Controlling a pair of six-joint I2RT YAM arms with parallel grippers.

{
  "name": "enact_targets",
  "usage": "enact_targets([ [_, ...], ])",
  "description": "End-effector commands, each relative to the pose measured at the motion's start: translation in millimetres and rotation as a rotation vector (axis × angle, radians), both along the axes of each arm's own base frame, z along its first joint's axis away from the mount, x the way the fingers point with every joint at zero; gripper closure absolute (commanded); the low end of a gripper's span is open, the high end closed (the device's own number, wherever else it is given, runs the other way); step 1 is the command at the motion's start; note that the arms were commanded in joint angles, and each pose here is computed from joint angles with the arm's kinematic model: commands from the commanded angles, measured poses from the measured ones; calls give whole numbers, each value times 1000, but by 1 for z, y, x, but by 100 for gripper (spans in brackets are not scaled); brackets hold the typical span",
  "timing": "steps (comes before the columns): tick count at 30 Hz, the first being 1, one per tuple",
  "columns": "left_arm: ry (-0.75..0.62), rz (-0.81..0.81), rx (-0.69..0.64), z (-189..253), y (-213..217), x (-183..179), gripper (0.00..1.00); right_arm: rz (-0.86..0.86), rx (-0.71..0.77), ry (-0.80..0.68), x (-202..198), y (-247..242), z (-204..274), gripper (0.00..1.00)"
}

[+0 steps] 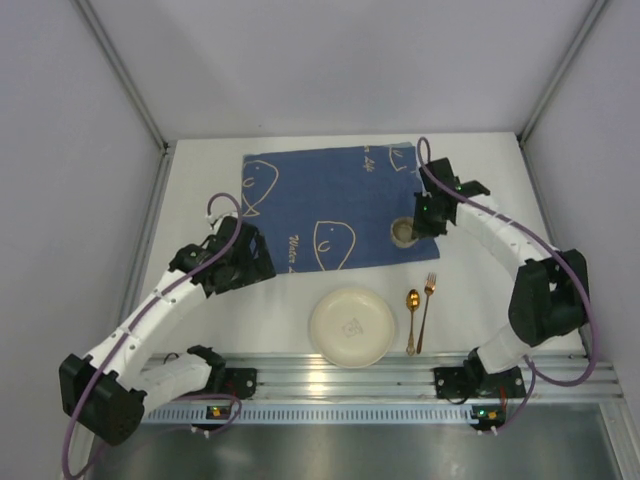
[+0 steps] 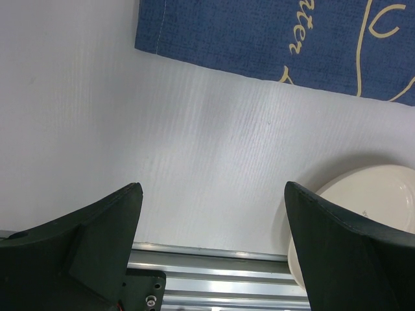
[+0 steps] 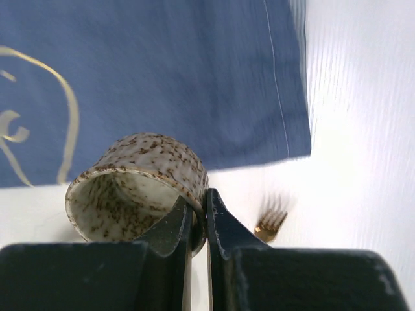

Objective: Set the dinner table for one person

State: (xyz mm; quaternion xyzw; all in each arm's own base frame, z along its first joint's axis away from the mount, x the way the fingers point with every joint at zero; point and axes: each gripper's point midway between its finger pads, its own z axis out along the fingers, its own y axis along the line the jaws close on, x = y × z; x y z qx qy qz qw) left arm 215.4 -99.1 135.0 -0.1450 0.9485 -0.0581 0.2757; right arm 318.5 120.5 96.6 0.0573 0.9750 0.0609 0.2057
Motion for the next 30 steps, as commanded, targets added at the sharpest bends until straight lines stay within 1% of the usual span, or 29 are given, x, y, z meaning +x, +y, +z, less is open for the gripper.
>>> enact_targets([
  [1,-12,-18,-11,-1,-5,6,4,9,11,-182,44,11,66,100],
  [2,-3,-18,-8,-3,-6,7,5,1,2,-204,66,15,73,100],
  [3,-3,-20,-11,-3,-7,8,4,-6,-4,-208,78,16,74,100],
  [4,2,-22,-11,-4,-8,8,4,-8,-32,-157,91,17,53,100],
  [5,4,-22,-10,-4,-8,9,5,-22,-26,-214,116,20,72,100],
  [7,2,-25,-9,-3,-8,10,5,-49,-32,-209,145,18,68,100],
  [8,3,-25,-4,-4,-8,10,5,-72,-25,-203,171,23,64,100],
  [10,10,-21,-3,-4,-8,10,5,-109,-11,-194,197,17,58,100],
  [11,16,-23,-3,-4,-8,9,5,-135,9,-191,218,20,52,100],
  [12,17,-21,-3,-5,-9,9,5,-154,19,-197,229,19,48,100],
  [13,23,-18,-4,-5,-9,9,5,-177,19,-176,240,14,28,100],
  [14,26,-16,-6,-5,-9,9,5,-209,42,-209,251,13,36,100],
  [15,28,-17,-6,-6,-10,9,5,-232,53,-227,259,10,33,100],
  [18,35,-12,3,-8,-10,12,5,-299,73,-228,272,-1,14,99],
  [19,46,-10,10,-10,-10,14,5,-305,78,-208,273,-3,0,99],
  [21,44,-8,13,-9,-12,19,5,-285,119,-185,274,6,-11,97],
  [22,60,-9,23,-14,-14,22,5,-276,129,-156,272,11,-25,97],
  [24,57,-17,18,-12,-19,31,5,-245,181,-110,267,22,-37,96],
  [25,84,-21,31,-18,-22,35,5,-224,197,-86,263,28,-47,95],
  [26,91,-24,31,-19,-24,38,5,-187,245,-67,260,38,-48,93],
  [28,115,-39,32,-23,-32,48,5,-125,286,-46,253,47,-50,84],
  [29,121,-46,32,-24,-35,51,5,-103,290,-51,252,48,-46,77],
  [30,132,-51,37,-28,-38,55,5,-91,286,-51,250,47,-45,59],
])
